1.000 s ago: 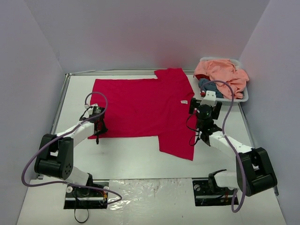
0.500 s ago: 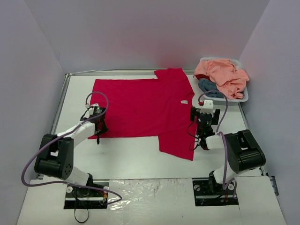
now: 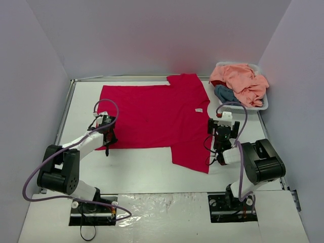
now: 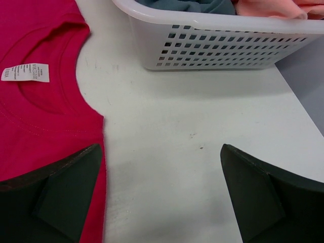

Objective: Fold and stack the t-shirts
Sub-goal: Flatten out the tshirt

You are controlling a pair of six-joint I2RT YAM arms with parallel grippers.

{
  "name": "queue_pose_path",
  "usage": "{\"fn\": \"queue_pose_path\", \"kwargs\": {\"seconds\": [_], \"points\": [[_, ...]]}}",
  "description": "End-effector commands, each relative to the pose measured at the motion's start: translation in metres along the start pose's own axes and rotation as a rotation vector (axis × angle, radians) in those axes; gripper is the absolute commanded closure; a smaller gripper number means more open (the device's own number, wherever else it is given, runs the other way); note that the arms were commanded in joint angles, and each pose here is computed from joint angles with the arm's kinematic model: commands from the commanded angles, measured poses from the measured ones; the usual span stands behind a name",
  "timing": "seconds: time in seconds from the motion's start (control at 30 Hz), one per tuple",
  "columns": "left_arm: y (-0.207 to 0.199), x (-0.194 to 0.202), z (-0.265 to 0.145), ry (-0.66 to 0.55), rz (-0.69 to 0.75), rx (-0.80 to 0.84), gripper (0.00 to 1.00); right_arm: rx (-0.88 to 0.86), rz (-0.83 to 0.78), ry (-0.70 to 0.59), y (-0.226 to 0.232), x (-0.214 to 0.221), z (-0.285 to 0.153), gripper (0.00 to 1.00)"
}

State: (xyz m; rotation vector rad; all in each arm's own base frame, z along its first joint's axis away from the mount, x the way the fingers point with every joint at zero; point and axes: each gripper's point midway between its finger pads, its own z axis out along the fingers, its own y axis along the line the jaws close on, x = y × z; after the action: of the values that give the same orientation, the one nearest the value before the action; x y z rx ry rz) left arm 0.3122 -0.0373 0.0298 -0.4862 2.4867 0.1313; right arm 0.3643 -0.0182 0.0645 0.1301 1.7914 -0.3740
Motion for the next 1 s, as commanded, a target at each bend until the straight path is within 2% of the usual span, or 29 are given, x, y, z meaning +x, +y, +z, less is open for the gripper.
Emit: {"fn": "queue_pose_path", "kwargs": {"seconds": [0.0,0.07,0.13,0.17,0.23,0.63,0.97], "points": [[0.000,-0.015,-0.011,-0.059,-0.002,0.003,0.77,0.028,0.133,-0.220,-0.007,-0.057,0.003,0.00],[-0.001,-0.015,-0.012,-0.064,-0.003,0.004,0.77,0.016,0.153,-0.256,-0.009,-0.061,-0.001,0.00],[-0.002,-0.016,-0.013,-0.069,-0.001,0.009,0.77,-0.018,0.152,-0.254,-0.012,-0.044,-0.009,0.00],[-0.002,-0.016,-0.014,-0.073,-0.002,0.006,0.77,-0.011,0.162,-0.335,-0.014,-0.059,-0.012,0.00],[0.000,-0.015,-0.014,-0.071,-0.001,-0.001,0.77,0.020,0.163,-0.302,-0.014,-0.050,-0.017,0.00],[0.003,-0.019,-0.023,-0.108,-0.016,0.007,0.77,0.012,0.148,-0.314,-0.013,-0.051,-0.019,0.00],[0.002,-0.019,-0.024,-0.120,-0.016,0.022,0.77,0.053,0.170,-0.269,-0.016,-0.049,-0.007,0.00]]}}
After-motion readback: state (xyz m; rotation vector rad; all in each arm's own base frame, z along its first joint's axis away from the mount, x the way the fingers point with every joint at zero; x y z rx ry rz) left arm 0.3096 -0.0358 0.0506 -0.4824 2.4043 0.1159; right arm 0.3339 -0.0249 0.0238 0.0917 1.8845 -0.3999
